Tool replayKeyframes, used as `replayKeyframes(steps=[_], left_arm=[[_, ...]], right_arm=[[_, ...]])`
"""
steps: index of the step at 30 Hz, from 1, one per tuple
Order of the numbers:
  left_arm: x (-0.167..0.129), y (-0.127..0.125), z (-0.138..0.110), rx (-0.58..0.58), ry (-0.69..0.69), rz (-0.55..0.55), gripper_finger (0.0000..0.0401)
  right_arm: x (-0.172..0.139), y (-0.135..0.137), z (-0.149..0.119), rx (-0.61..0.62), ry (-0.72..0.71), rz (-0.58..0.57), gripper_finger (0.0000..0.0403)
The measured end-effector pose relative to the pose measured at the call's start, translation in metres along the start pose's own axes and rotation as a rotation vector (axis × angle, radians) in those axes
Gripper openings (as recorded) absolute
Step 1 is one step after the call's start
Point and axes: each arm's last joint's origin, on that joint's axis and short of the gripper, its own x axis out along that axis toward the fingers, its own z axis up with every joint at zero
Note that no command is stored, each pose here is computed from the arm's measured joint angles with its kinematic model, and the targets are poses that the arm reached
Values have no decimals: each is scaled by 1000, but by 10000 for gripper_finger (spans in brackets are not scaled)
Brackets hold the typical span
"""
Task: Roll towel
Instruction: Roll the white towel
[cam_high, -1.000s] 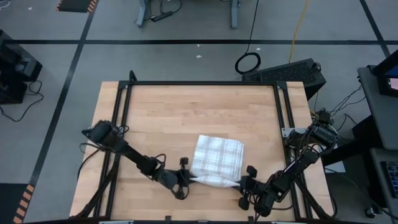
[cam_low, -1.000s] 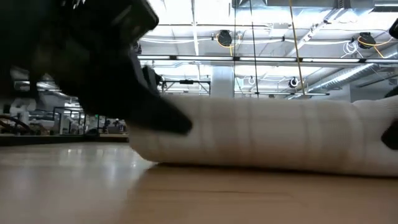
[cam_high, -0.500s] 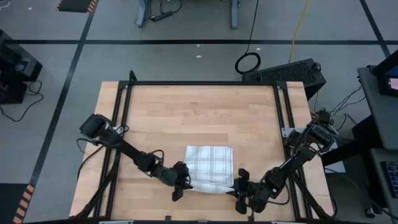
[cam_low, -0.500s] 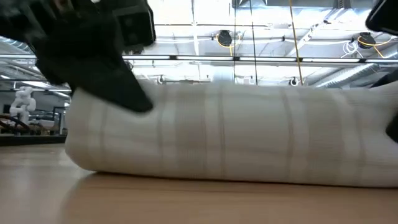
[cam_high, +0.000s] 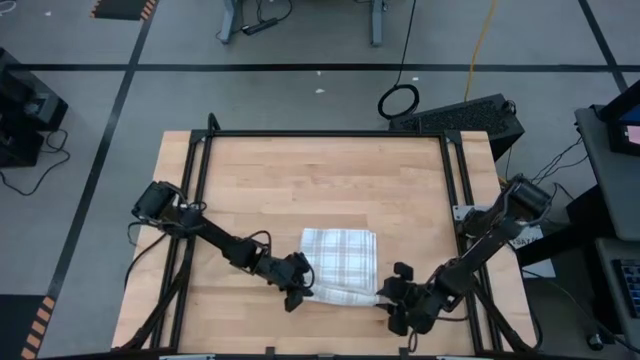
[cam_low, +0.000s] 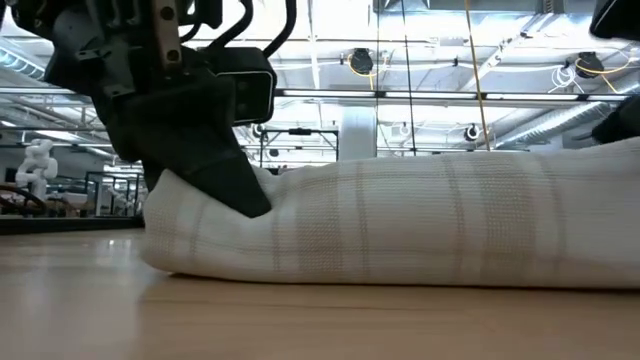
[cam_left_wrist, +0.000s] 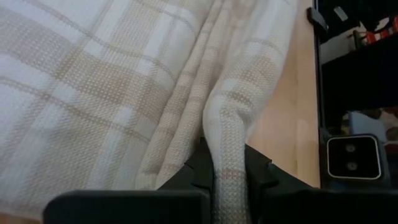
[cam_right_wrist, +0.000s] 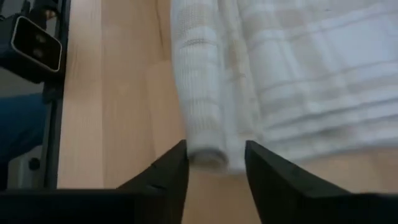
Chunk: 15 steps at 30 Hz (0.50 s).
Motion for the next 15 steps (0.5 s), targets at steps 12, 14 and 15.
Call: replayKeyframes(steps=[12, 14, 15], left_arm=[[0, 0, 1, -34, -37, 18, 31], [0, 0, 2, -36, -42, 21, 31], [0, 0, 2, -37, -43, 22, 31]], right_arm=[[-16, 30, -14, -336, -334, 10, 256], [-3, 29, -17, -346, -335, -18, 269], [3, 26, -18, -345, -340, -47, 273]])
